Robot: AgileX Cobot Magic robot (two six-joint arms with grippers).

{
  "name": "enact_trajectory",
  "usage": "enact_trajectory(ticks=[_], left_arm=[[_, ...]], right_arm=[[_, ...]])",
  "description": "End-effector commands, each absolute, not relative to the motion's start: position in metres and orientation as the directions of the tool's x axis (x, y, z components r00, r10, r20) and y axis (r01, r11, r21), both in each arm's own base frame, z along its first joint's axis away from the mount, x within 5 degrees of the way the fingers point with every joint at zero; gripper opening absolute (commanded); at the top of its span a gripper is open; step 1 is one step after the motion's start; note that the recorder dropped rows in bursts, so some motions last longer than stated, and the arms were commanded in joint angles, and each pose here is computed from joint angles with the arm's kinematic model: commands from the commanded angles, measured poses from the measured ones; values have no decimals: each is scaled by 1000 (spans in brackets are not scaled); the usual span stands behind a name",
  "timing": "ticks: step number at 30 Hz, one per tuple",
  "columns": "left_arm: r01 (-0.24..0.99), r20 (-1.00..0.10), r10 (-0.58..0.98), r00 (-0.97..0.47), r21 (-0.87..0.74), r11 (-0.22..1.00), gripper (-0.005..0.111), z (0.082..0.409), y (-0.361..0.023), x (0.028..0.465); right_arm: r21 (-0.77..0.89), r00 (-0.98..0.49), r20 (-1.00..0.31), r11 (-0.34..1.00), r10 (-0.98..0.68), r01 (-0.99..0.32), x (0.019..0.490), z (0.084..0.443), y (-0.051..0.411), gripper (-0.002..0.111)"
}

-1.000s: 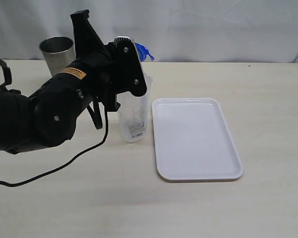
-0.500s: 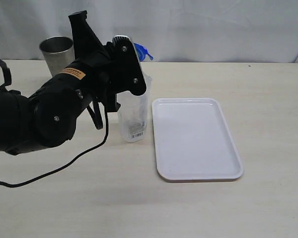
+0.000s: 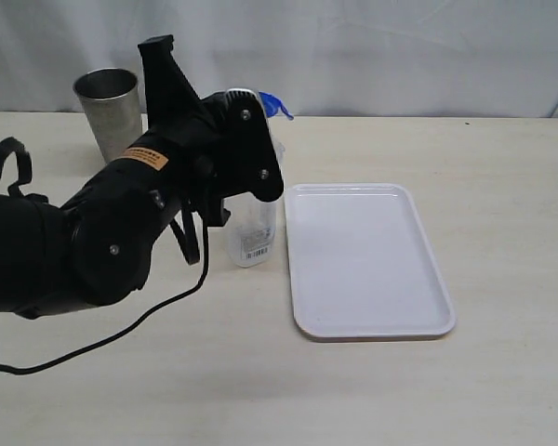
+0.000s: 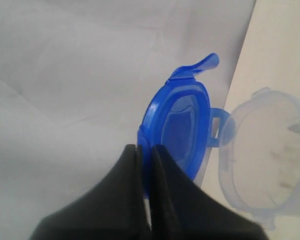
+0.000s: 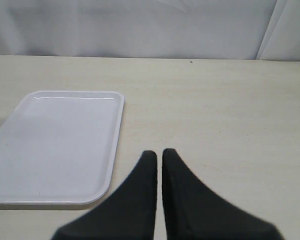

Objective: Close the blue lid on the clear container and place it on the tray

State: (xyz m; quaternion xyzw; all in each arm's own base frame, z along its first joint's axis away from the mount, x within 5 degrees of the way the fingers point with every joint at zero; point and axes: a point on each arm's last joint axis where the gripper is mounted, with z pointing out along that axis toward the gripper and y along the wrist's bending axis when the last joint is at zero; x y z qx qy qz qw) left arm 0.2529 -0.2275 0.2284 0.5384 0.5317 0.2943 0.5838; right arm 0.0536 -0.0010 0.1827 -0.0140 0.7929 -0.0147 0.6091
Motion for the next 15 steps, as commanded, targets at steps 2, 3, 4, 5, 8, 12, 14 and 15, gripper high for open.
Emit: enact_trajectory(ticks=[2,3,4,5,8,12,14,15], left_arm=[[210,-278,922,270,951,225,0,224,-227,243],[209,-277,923,268,952,225,0,223,-227,242],[203,-274,924,267,953,224,0,223,-226,241],[199,-270,924,270,955,221,0,223,-227,240],[201,-268,924,272,955,218,0,222,-227,240],[216,-274,924,266,951,220,0,221,-227,240],[240,-275,922,272,948,212,0,219,-228,239],[253,-275,921,276,945,207,0,218,-228,239]], right_arm=[[-45,-247,-968,999,-46,-8,54,183,-1,5],[-43,-247,-968,999,-44,-8,54,183,-1,5],[-43,-247,-968,999,-44,-8,54,183,-1,5],[-43,-247,-968,999,-44,-8,54,183,-1,5],[-45,-247,-968,999,-46,-8,54,183,-1,5],[-45,-247,-968,999,-46,-8,54,183,-1,5],[-45,-247,-968,999,-46,-8,54,183,-1,5],[-45,-247,-968,999,-46,-8,54,183,-1,5]])
